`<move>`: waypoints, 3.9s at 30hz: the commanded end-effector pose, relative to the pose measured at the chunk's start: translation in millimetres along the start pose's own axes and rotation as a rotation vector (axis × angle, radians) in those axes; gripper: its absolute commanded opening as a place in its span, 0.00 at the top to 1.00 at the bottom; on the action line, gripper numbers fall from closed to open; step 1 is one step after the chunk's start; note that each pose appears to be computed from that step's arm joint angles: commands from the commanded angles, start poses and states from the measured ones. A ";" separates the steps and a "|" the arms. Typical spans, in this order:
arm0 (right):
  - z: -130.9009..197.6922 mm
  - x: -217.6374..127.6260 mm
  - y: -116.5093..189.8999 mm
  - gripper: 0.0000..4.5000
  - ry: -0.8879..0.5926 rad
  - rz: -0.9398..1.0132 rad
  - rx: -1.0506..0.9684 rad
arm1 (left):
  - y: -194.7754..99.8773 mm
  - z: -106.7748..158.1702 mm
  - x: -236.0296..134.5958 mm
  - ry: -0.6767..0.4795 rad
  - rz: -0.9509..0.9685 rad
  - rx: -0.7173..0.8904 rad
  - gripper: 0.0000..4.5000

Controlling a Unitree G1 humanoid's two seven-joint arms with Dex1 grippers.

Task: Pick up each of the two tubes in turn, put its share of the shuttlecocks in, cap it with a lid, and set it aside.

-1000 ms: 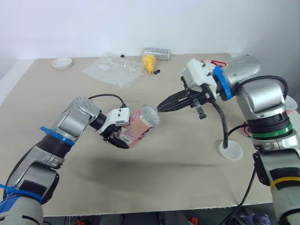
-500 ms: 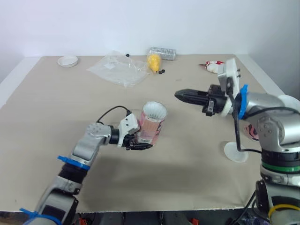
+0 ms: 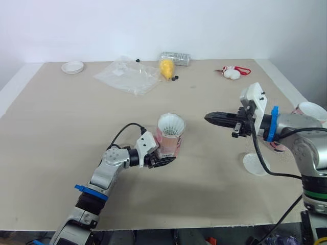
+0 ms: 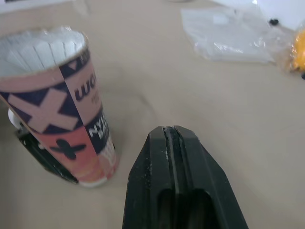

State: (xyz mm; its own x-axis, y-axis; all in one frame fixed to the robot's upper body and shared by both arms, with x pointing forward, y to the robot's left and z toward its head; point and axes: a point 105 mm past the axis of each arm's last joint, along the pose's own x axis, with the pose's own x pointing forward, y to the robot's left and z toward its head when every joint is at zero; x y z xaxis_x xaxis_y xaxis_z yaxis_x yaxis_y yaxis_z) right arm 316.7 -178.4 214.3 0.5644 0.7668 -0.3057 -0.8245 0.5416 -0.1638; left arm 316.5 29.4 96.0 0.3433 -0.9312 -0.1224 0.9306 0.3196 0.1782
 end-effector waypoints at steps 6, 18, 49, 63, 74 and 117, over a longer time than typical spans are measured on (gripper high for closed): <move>-36.6 -27.9 -4.2 0.11 0.302 0.072 -0.149 | -9.9 4.8 5.9 -0.002 -0.076 0.073 0.35; -66.9 -62.6 -30.6 0.01 0.646 0.232 -0.362 | -13.8 3.2 6.1 0.019 -0.109 0.073 0.35; -100.0 -63.5 -54.1 0.98 0.826 0.402 -0.531 | -15.2 -1.2 3.7 0.035 -0.079 0.024 0.35; -19.3 -33.0 -32.2 0.98 0.461 0.336 -0.681 | -19.1 -14.0 -0.9 0.065 -0.112 -0.093 0.35; 96.3 -15.0 -9.0 0.98 0.111 0.269 -0.871 | -17.5 -20.5 -2.3 0.093 -0.115 -0.034 0.35; 119.3 35.6 56.8 0.98 -0.007 0.584 -1.043 | -15.3 -22.5 -1.6 0.096 -0.092 -0.058 0.35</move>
State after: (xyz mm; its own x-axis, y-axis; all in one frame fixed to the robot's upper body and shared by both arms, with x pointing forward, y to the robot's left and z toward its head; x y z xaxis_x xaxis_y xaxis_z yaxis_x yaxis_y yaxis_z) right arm 302.3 -78.3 307.2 0.1193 0.8281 -0.5477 -0.6099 -0.3742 -0.6986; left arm 305.3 26.1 89.7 0.2562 -0.9511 -0.1724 0.9606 0.2306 0.1552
